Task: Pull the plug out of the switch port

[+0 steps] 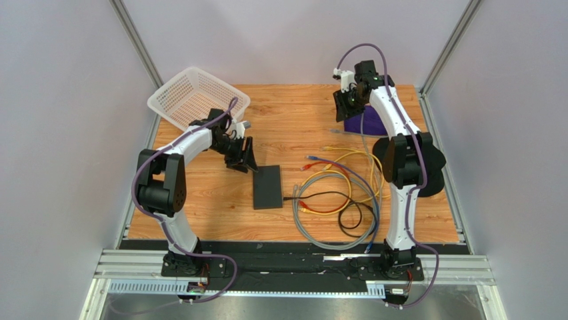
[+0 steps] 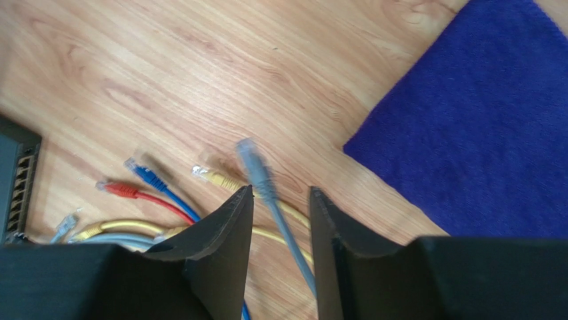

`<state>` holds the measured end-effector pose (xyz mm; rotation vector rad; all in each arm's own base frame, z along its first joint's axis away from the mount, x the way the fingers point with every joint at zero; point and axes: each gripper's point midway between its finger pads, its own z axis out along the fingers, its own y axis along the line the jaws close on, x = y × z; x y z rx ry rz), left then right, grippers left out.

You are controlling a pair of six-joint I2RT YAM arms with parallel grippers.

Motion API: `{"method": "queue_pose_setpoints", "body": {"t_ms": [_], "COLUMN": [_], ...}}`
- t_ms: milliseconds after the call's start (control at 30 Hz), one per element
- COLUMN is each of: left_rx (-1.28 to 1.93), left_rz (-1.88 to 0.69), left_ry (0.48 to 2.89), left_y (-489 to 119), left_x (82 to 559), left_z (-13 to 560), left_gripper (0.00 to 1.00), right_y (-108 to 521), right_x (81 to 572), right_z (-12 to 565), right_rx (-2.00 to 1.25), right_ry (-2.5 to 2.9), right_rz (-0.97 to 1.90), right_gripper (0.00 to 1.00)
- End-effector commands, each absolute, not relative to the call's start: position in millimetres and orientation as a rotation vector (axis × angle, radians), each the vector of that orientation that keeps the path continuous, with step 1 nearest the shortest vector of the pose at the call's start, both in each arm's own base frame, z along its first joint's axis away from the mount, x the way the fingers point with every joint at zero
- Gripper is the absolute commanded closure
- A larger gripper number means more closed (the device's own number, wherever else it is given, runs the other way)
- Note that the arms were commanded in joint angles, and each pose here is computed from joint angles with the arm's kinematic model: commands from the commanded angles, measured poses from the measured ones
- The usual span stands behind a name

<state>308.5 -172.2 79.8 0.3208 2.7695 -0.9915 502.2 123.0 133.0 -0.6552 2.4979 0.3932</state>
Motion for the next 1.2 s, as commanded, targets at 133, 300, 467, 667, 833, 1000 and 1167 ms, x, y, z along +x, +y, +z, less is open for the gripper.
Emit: {"method": "queue_pose_setpoints", "body": {"t_ms": [133,300,467,667,833,1000,1167], "left_rx": [0.362,0.366,0.370,0.302,0.292,0.298,0.273], "left_rz": [-0.875,-0.869,-0.842,-0.829,-0.874,-0.928,-0.920], "left_ry": [2.728,2.730,2.752,2.795,2.808,2.841,2.913], "left_y": [-165.0,-165.9,-165.3,-167.6,-175.6,-182.9,-180.5], "left_x": [319.1,314.3,303.1,297.8,302.4,300.3,295.4], "left_z": [83.4,80.0,68.3,54.2,50.7,41.9,26.7], "left_gripper": [0.36,0.35,0.34,0.34,0.35,0.37,0.40], "right_y": [185.3,235.1,272.3,307.9,316.4,313.2,310.5], "right_x": [429.6,351.5,297.9,274.7,265.4,246.6,231.6], "right_z": [172.5,153.8,122.2,97.2,75.2,45.0,24.4], "right_rx": [-0.791,-0.999,-1.091,-1.210,-1.290,-1.302,-1.258], "right_ry": [2.417,2.460,2.522,2.519,2.515,2.579,2.650], "right_rz": [0.716,1.072,1.314,1.468,1.510,1.576,1.646], "right_gripper": [0.16,0.00,0.00,0.02,0.14,0.27,0.30]}}
